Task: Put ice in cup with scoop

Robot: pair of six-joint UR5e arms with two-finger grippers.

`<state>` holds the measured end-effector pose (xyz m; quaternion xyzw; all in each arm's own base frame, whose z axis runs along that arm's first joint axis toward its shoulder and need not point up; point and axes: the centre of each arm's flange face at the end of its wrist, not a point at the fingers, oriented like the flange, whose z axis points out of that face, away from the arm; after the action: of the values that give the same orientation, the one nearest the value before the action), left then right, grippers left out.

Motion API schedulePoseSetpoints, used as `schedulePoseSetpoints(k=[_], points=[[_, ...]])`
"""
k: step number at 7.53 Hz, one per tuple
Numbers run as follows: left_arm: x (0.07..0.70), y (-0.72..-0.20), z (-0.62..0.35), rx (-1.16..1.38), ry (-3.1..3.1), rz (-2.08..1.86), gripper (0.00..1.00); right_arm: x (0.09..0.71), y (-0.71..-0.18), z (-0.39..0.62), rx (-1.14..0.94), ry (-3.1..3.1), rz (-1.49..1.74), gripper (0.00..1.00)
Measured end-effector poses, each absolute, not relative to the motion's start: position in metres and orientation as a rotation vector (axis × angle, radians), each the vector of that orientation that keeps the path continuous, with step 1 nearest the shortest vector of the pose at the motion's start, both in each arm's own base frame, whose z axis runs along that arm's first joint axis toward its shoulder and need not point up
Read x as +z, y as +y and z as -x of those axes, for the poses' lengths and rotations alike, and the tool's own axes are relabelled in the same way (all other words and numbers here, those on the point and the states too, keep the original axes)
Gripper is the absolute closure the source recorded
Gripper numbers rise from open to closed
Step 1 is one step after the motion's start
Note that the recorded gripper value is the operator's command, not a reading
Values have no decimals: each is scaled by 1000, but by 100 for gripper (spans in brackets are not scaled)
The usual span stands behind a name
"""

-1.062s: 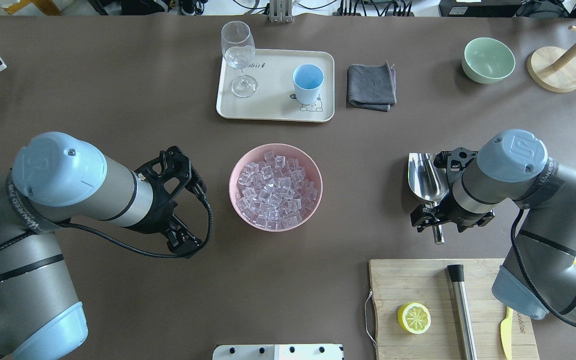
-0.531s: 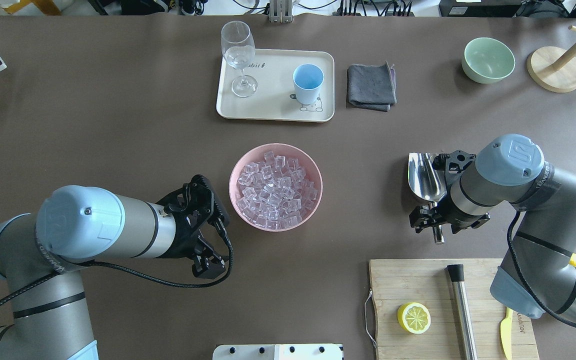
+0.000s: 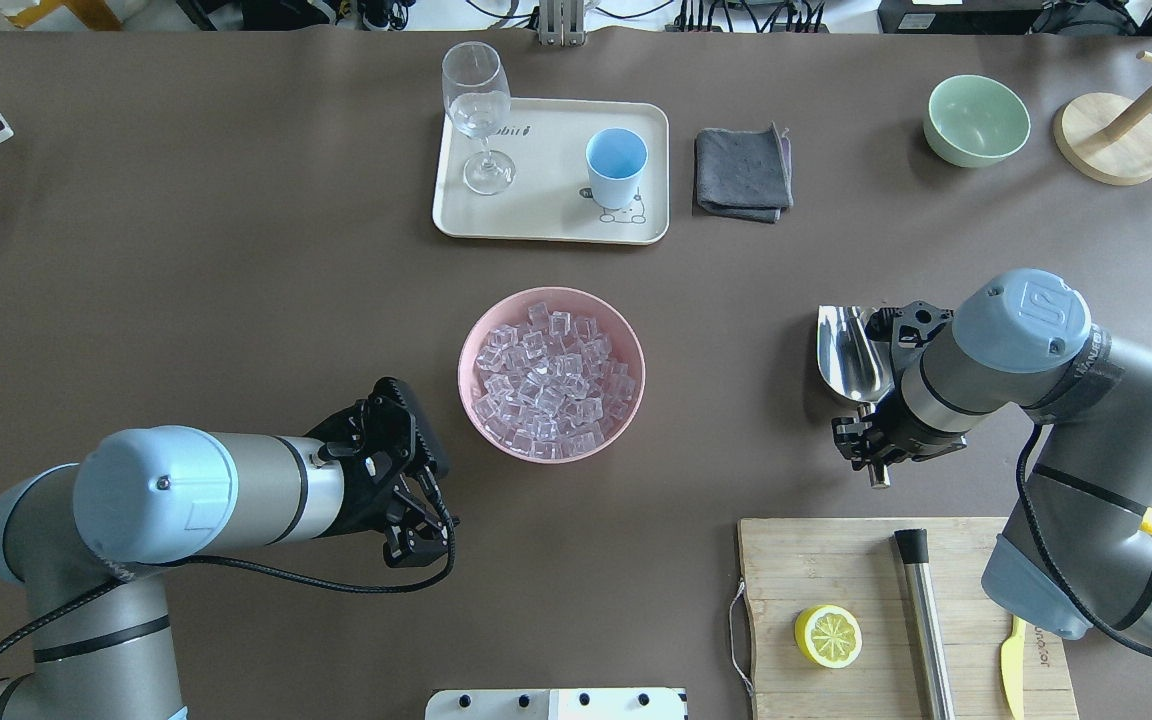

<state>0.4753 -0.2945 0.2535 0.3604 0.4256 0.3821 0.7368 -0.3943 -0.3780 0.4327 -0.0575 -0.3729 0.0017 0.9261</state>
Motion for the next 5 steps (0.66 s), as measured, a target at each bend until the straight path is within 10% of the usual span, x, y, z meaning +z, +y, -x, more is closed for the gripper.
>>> schedulePoseSetpoints(k=[5], points=[[282, -310, -498, 793, 898, -831, 2, 404, -372, 371, -13, -799, 86, 100]])
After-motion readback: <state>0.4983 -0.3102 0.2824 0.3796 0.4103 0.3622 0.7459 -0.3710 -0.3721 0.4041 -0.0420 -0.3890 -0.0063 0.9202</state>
